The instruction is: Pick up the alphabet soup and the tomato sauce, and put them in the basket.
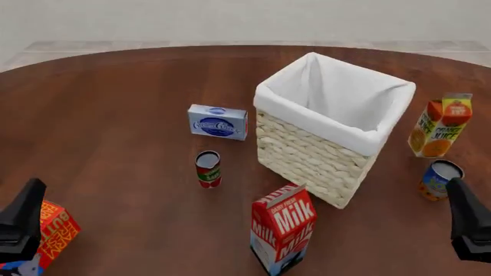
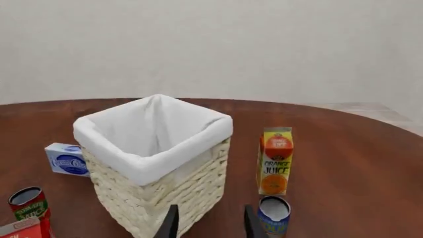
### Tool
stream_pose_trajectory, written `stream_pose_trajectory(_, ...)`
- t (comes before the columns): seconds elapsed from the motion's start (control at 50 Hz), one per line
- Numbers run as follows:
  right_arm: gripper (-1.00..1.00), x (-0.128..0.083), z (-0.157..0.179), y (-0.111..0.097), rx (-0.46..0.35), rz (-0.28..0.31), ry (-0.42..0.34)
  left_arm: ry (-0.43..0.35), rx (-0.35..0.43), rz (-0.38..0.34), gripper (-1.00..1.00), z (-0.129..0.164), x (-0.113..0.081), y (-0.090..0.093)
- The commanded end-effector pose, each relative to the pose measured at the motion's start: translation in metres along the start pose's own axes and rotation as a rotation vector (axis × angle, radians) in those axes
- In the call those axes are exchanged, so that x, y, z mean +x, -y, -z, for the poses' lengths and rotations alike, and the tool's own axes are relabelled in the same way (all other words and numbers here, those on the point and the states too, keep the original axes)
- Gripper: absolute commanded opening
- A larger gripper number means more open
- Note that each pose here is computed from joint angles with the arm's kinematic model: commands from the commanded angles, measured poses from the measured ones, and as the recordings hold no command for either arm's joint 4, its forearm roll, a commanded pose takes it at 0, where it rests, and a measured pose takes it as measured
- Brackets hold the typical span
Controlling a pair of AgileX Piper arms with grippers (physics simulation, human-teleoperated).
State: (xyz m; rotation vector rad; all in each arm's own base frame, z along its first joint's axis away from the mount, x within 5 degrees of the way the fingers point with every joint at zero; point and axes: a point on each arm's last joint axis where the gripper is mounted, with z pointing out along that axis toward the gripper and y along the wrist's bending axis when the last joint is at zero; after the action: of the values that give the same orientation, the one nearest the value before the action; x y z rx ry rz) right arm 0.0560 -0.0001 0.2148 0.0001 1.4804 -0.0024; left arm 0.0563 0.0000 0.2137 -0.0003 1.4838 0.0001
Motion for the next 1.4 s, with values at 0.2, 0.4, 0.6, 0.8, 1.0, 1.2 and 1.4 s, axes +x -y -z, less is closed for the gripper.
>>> stream_pose_trajectory(0.2,1.0,0.001,0.0,0.0,0.001,0.014,-0.002,0.012,-0.005,-0.005,1.0,0.0,-0.002,0.0)
stream_pose_trajectory(0.4,1.0,0.001,0.0,0.0,0.001,0.015,-0.002,0.015,-0.011,-0.01,1.0,0.0,-0.004,-0.001)
stream_pose_trajectory(0.6,1.0,0.001,0.0,0.0,-0.002,0.012,-0.002,0.038,0.015,0.025,1.0,0.003,-0.029,0.001)
stream_pose_trajectory(0.8,1.0,0.001,0.0,0.0,-0.004,0.009,-0.002,0.074,0.043,0.04,1.0,-0.002,-0.063,0.002)
stream_pose_trajectory(1.0,1.0,0.002,0.0,0.0,-0.006,0.01,-0.003,0.072,0.08,0.061,1.0,-0.012,-0.086,0.005)
stream_pose_trajectory(1.2,1.0,0.001,0.0,0.0,-0.003,0.012,-0.001,0.034,0.128,0.059,1.0,-0.033,-0.1,0.01)
stream_pose_trajectory(1.4,1.0,0.001,0.0,0.0,-0.004,0.012,0.0,-0.031,0.218,0.062,1.0,-0.049,-0.108,0.021)
